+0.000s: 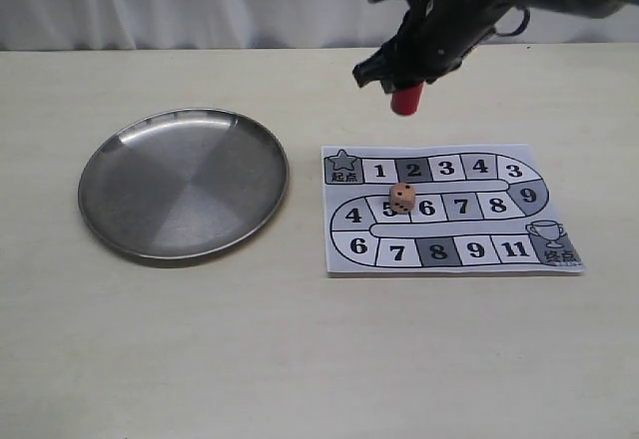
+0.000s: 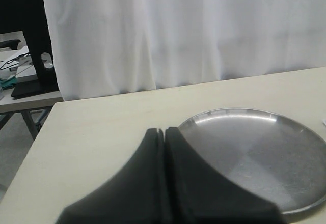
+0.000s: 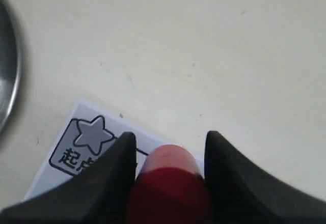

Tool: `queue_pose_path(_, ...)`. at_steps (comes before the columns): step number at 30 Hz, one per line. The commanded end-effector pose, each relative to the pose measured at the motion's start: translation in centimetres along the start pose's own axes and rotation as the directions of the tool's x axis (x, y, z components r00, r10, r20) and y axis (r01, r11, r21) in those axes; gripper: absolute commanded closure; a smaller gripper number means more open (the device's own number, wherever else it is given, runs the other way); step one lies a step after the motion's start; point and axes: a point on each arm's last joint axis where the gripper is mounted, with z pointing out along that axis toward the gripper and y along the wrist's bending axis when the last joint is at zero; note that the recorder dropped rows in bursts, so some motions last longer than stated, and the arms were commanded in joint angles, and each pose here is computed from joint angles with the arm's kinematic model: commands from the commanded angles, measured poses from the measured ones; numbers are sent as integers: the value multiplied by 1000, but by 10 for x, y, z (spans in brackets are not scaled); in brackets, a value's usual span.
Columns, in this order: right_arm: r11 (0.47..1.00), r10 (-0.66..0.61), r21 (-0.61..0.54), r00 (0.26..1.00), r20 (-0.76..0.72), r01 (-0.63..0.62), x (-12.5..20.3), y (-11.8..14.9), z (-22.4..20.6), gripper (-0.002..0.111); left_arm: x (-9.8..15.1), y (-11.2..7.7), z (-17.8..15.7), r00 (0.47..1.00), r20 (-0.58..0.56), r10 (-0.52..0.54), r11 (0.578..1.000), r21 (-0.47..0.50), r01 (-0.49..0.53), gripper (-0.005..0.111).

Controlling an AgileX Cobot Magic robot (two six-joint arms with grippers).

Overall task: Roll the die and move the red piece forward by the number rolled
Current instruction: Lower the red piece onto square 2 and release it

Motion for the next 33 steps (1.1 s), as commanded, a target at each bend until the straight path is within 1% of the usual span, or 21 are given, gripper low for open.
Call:
queue_pose_path(1, 998, 7, 62, 997, 72, -12, -9, -11, -27, 104, 0, 0, 0, 1000, 10, -2, 1000, -2, 2, 107)
queue_pose_path(4, 997, 12, 71, 999, 46, -15, -6, -16, -21, 104, 0, 0, 0, 1000, 10, -2, 1000, -2, 2, 107)
queue_pose_path(7, 997, 27, 72, 1000, -10, -26, 2, -21, -4, 104, 0, 0, 0, 1000, 10, -2, 1000, -2, 2, 107)
queue_pose_path(13, 998, 27, 59, 989, -145, -18, 26, -18, 52, 104, 0, 0, 0, 1000, 10, -2, 1000, -2, 2, 107)
queue_pose_path(17, 999, 22, 47, 970, -241, -11, 48, -14, 92, 104, 0, 0, 0, 1000, 10, -2, 1000, -2, 2, 107)
queue_pose_path(20, 999, 22, 38, 957, -288, -12, 61, -12, 111, 104, 0, 0, 0, 1000, 10, -2, 1000, -2, 2, 107)
queue_pose_path(25, 999, 26, 32, 948, -318, -17, 69, -10, 119, 104, 0, 0, 0, 1000, 10, -2, 1000, -2, 2, 107)
queue_pose_path(33, 998, 63, 14, 942, -329, -62, 69, -8, 113, 104, 0, 0, 0, 1000, 10, -2, 1000, -2, 2, 107)
